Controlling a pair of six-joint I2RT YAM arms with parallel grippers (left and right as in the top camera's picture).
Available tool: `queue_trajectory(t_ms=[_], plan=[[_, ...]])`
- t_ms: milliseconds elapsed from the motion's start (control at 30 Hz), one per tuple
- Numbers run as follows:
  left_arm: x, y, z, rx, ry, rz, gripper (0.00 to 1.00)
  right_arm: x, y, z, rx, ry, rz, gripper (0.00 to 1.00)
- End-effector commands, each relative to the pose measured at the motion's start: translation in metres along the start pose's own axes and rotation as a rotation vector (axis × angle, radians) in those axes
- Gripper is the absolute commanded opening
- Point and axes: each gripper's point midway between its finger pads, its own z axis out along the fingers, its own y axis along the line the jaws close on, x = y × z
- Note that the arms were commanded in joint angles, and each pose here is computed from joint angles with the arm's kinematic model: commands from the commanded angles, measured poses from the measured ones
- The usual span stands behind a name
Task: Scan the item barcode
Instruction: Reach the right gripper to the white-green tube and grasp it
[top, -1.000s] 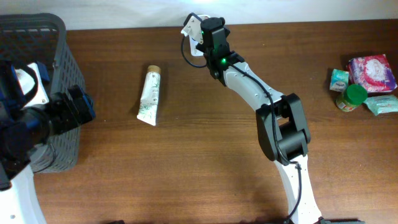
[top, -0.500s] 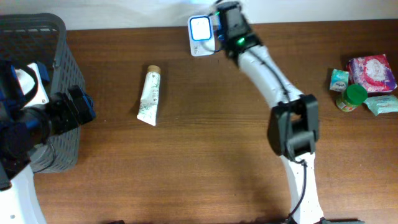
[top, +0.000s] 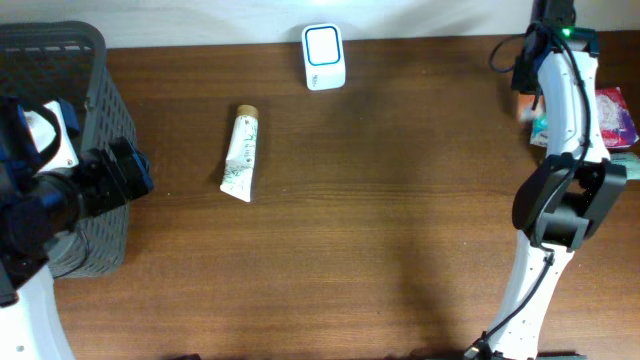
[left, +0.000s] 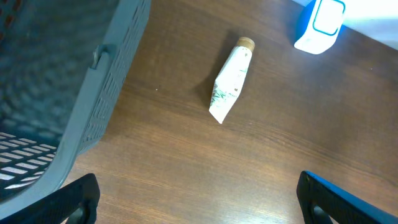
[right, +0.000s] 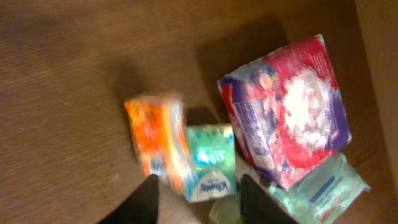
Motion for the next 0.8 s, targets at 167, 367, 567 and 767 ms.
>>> queue_trajectory(t_ms=[167,367,567,767], plan=[[0.0,0.001,-0.001,-0.002,-0.004,-0.013,0.99,0.007,0.024,-0.011,-0.204,0.023,0.018,0.93],[0.0,0.001,-0.001,-0.002,-0.004,-0.013,0.99,0.033,0.168,-0.109,-1.05,0.137,-0.032,0.99],[0.0,0.001,-0.001,-0.002,-0.004,-0.013,0.99,0.067,0.238,-0.167,-1.213,0.221,-0.161,0.99],[0.0,0.001,-0.001,-0.002,-0.004,-0.013,0.99,0.103,0.305,-0.214,-1.262,0.238,-0.317,0.99]])
